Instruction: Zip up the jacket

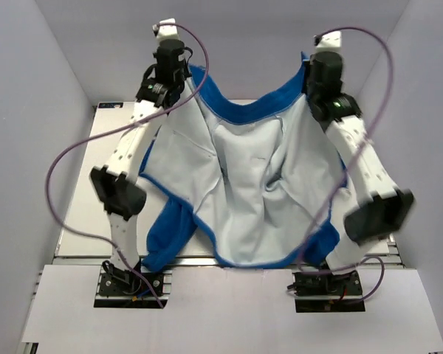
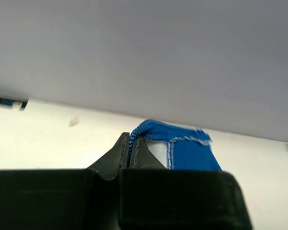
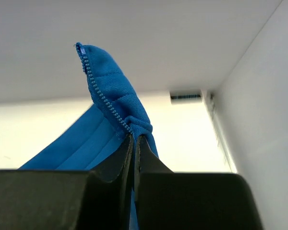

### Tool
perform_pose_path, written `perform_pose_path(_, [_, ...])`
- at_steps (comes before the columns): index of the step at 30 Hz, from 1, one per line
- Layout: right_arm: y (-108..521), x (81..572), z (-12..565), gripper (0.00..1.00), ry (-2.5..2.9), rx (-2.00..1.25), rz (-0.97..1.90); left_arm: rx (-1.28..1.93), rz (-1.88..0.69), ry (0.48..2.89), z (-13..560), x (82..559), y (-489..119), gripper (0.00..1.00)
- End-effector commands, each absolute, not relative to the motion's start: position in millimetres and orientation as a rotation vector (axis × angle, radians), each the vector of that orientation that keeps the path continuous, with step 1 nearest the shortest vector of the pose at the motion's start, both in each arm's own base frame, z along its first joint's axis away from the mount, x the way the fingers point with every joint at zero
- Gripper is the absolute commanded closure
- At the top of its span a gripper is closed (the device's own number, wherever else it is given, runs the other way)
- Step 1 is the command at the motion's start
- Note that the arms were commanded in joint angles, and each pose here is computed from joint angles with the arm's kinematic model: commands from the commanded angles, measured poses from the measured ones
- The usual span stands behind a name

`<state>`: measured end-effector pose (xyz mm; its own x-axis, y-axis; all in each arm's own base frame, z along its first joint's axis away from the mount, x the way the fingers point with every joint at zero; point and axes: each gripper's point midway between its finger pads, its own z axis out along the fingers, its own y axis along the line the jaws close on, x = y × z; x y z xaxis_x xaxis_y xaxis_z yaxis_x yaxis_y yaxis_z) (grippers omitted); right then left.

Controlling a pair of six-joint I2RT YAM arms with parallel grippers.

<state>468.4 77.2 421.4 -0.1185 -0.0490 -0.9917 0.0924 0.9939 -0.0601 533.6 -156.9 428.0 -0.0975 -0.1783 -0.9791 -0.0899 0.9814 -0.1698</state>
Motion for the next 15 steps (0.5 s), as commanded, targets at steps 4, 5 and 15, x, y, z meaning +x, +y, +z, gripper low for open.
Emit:
perform_pose_path(4, [81,537,382,1.00,1.796,0.154,-0.128,-0.372,0.058,1.779,357,579,-111,1.00])
perform_pose_path(5, [99,553,347,1.00,1.871,0.114,-0.090,-0.345,0.027,1.794,345,584,-123,1.00])
perform_pose_path(15, [255,559,231,0.41,2.102,-0.190,0.343,-0.050,-0.260,1.975,229,611,-265,0.02])
